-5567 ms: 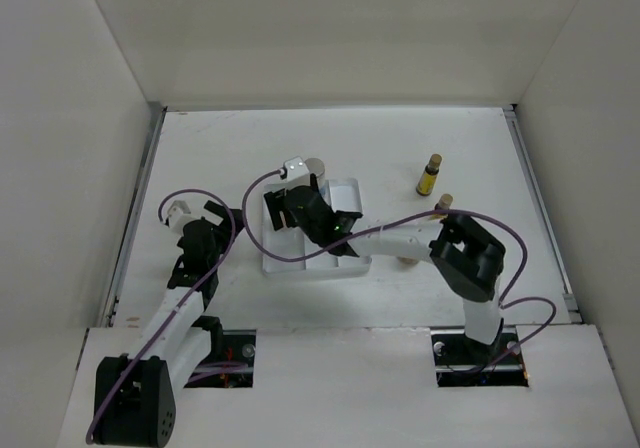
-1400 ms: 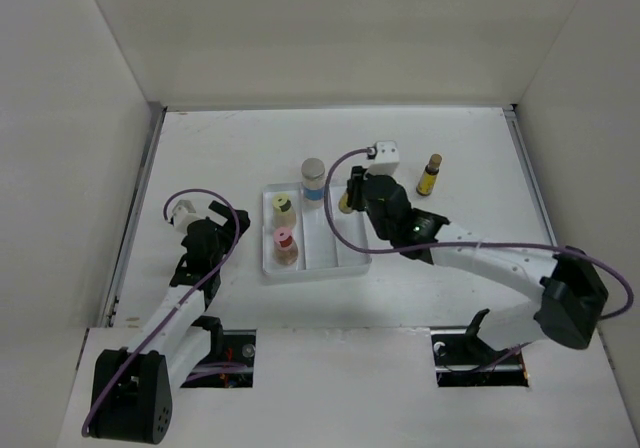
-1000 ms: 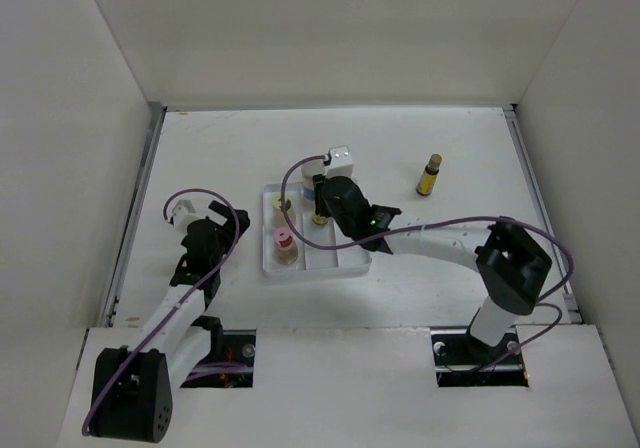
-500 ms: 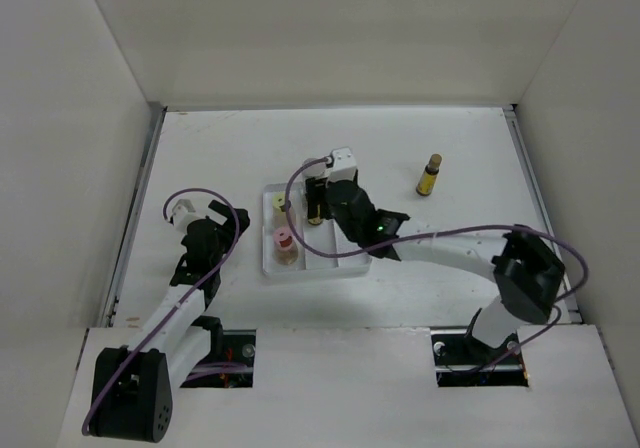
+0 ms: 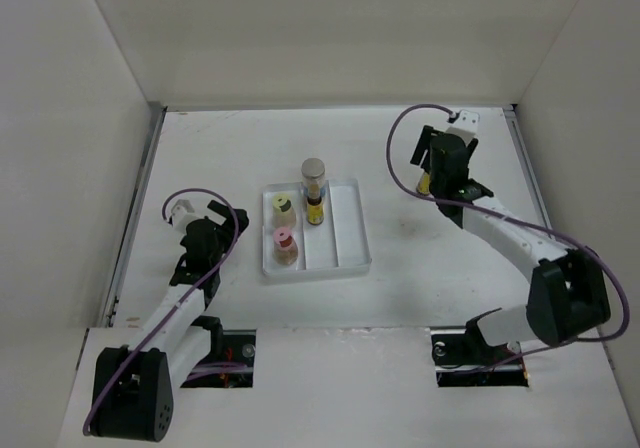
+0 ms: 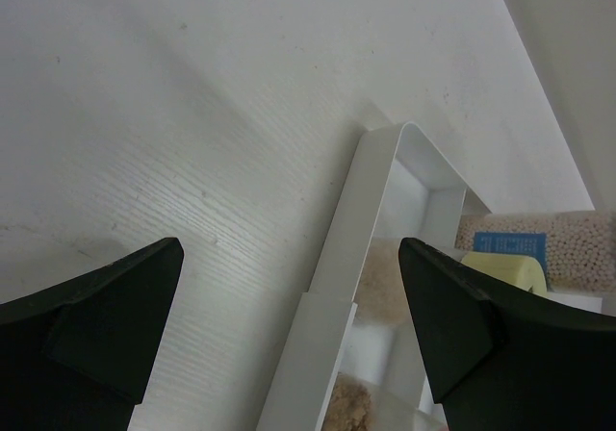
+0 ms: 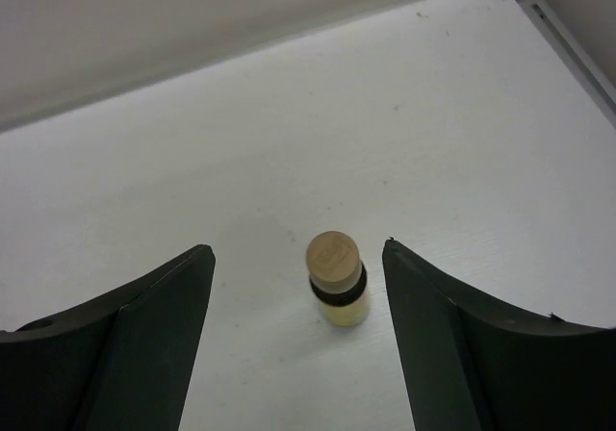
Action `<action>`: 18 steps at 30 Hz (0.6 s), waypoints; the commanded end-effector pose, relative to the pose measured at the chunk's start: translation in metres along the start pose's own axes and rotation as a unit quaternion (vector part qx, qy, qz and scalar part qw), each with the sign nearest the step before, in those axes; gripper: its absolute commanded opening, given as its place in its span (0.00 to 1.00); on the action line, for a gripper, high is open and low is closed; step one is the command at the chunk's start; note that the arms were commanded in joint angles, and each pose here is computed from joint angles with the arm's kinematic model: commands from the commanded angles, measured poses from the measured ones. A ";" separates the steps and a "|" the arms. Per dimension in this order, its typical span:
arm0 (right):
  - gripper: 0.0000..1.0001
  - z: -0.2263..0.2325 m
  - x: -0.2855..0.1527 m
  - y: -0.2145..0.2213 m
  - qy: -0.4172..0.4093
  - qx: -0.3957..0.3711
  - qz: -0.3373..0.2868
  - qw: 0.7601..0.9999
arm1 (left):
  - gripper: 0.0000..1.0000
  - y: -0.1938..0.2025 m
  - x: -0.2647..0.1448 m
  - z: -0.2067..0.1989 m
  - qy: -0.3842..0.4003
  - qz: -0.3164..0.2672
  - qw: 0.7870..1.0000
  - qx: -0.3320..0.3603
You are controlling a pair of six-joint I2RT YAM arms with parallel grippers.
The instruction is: Organize the condiment bottles
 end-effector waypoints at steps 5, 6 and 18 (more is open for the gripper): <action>0.74 -0.006 0.048 0.025 0.028 -0.041 0.049 0.998 | 1.00 -0.012 0.004 -0.007 0.005 -0.020 1.000 0.003; 0.70 -0.007 0.052 0.029 0.033 -0.046 0.054 0.997 | 1.00 -0.012 0.004 -0.007 0.004 -0.020 1.000 0.003; 0.30 0.052 -0.030 -0.009 -0.070 -0.010 -0.025 0.997 | 1.00 -0.013 0.004 -0.007 0.003 -0.020 1.000 -0.001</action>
Point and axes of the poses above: each gripper's point midway between its finger pads, its own x axis out along the fingers, its own z axis along the line the jaws close on, y = z × x, the point moved 4 cm from there along -x, back along the fingers, and after that the axes turned 5 degrees about x, right-handed, at the moved point
